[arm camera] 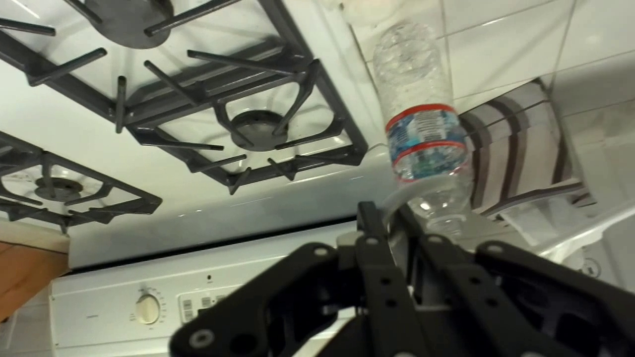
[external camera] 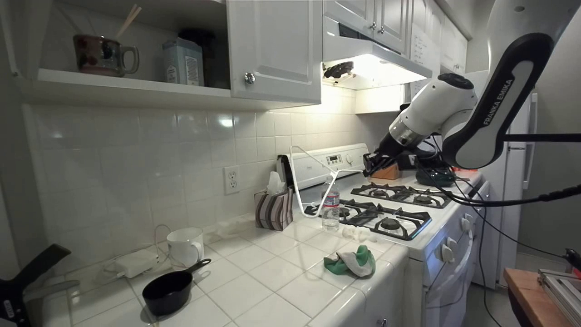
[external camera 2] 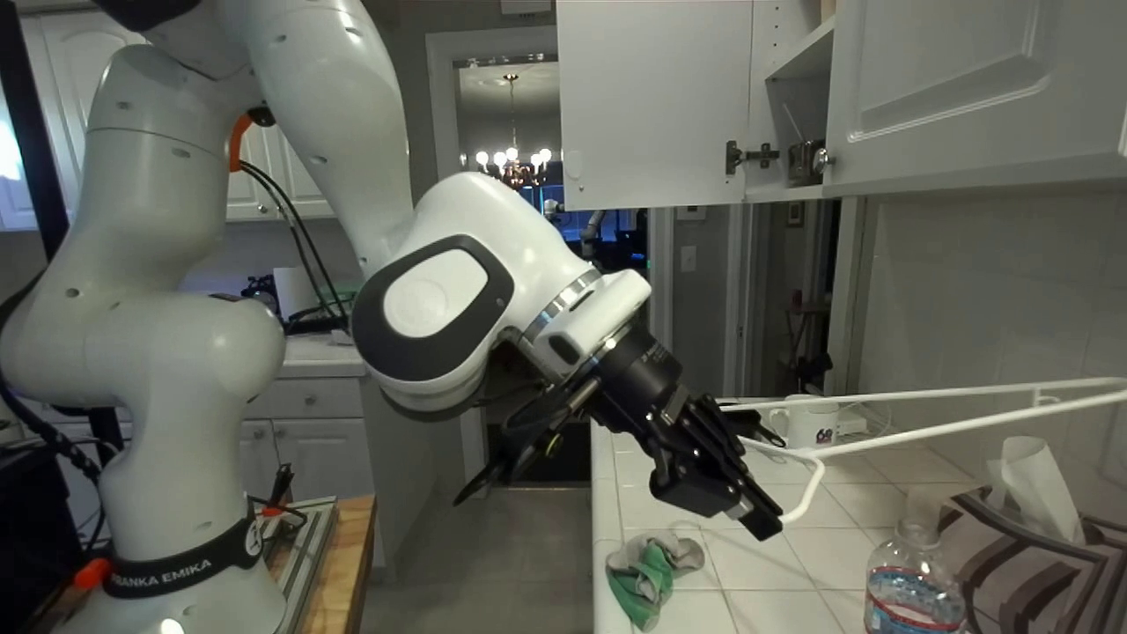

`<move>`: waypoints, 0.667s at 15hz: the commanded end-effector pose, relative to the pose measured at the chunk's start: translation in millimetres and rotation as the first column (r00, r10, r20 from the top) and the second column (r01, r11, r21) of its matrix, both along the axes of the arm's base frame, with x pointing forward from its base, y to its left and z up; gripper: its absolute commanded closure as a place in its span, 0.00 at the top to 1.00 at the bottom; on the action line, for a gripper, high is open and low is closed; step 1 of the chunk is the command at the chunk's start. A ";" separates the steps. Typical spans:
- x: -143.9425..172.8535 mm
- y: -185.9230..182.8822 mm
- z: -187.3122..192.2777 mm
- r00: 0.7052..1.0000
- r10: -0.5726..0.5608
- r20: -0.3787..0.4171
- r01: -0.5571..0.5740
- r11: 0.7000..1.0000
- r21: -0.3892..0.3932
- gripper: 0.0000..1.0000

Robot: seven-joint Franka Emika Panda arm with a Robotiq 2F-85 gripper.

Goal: Hang the coat hanger on the knob of the cupboard

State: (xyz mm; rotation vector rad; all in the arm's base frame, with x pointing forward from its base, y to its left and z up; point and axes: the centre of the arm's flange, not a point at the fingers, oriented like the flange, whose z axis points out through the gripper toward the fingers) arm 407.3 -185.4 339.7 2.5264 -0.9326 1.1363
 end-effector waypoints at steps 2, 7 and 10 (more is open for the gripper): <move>-2.8 64.2 -1.7 0.999 0.021 -0.025 -0.022 0.998 -0.052 0.03; 6.7 71.4 -15.8 0.999 0.016 -0.040 -0.017 1.000 -0.019 0.10; 5.8 69.9 -15.1 0.999 0.006 -0.038 -0.007 1.000 -0.020 0.10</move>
